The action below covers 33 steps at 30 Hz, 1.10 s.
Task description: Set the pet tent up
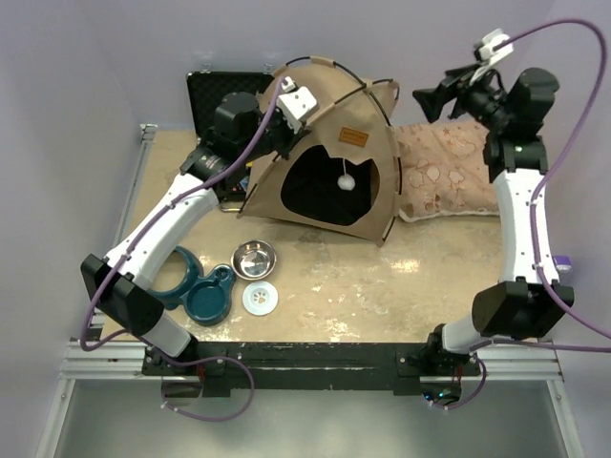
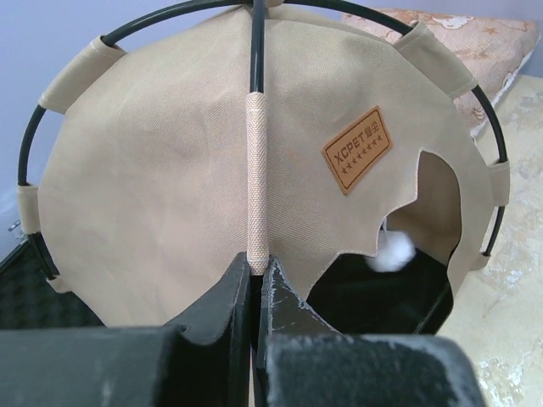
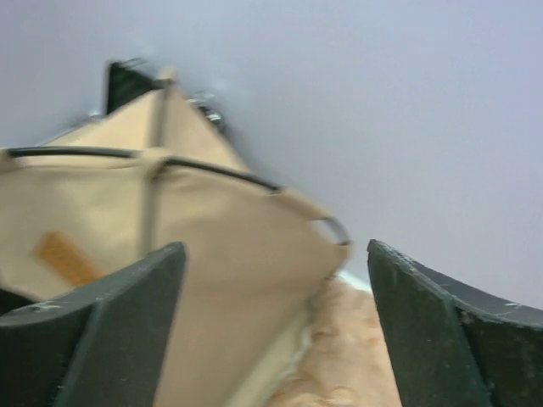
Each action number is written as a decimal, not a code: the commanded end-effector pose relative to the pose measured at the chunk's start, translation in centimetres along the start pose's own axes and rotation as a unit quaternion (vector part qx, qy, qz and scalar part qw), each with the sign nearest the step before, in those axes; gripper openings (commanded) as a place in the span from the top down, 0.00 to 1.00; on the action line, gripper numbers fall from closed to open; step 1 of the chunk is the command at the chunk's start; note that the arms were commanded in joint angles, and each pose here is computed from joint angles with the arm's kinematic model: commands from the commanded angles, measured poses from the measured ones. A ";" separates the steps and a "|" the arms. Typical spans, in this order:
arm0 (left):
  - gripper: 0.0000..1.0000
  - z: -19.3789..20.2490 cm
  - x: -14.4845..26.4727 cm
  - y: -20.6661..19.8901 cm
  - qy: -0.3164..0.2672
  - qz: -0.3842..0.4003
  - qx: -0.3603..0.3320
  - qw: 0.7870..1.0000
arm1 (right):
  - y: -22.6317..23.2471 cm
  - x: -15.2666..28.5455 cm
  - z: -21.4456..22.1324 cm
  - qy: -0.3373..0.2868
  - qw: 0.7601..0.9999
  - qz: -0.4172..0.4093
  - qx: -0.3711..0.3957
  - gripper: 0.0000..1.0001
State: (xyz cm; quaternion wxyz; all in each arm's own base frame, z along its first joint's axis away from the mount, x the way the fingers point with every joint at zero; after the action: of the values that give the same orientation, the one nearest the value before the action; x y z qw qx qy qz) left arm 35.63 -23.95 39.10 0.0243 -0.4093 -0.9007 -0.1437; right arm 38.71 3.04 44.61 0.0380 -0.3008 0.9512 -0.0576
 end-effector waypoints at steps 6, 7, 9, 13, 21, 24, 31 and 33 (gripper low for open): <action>1.00 -9.1 6.5 1.4 -0.135 -0.050 -0.048 0.988 | -10.7 -1.6 8.0 0.158 0.971 0.178 -0.017 0.04; 1.00 -9.5 6.8 1.4 -0.144 -0.049 -0.049 0.987 | -11.4 -1.9 10.2 0.194 0.963 0.188 -0.016 0.03; 1.00 -10.1 7.1 1.3 -0.153 -0.046 -0.049 0.986 | -12.3 -2.1 13.9 0.251 0.949 0.190 -0.009 0.02; 1.00 -10.9 7.4 1.4 -0.163 -0.048 -0.051 0.984 | -12.9 -1.9 20.4 0.337 0.921 0.194 -0.001 0.02; 1.00 -13.1 8.7 2.7 -0.181 -0.095 -0.069 0.976 | -10.7 -1.1 32.9 0.463 0.875 0.130 -0.053 0.08; 1.00 -13.2 9.0 3.1 -0.178 -0.112 -0.076 0.975 | -8.4 0.0 35.8 0.480 0.869 0.087 -0.087 0.28; 1.00 -15.2 10.8 5.2 -0.204 -0.203 -0.092 0.953 | -3.3 2.0 32.8 0.429 0.892 0.011 -0.141 1.00; 1.00 -16.0 11.1 5.6 -0.222 -0.219 -0.095 0.945 | -1.6 2.8 30.5 0.397 0.905 -0.004 -0.152 1.00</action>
State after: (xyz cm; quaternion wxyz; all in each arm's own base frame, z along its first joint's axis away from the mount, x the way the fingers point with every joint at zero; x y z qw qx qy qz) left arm 32.71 -19.43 50.08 -0.1135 -0.3122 -0.9288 -0.1642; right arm 45.56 -5.38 11.87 -0.3925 -0.1926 0.8951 -0.0869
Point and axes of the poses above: each gripper's point midway between its finger pads, its own x axis back along the fingers, its own y axis along the line the jaws close on, z = x × y, the point moved 7 cm from there along x, back along the fingers, and after that the axes turned 2 degrees about x, right-handed, at the moved point
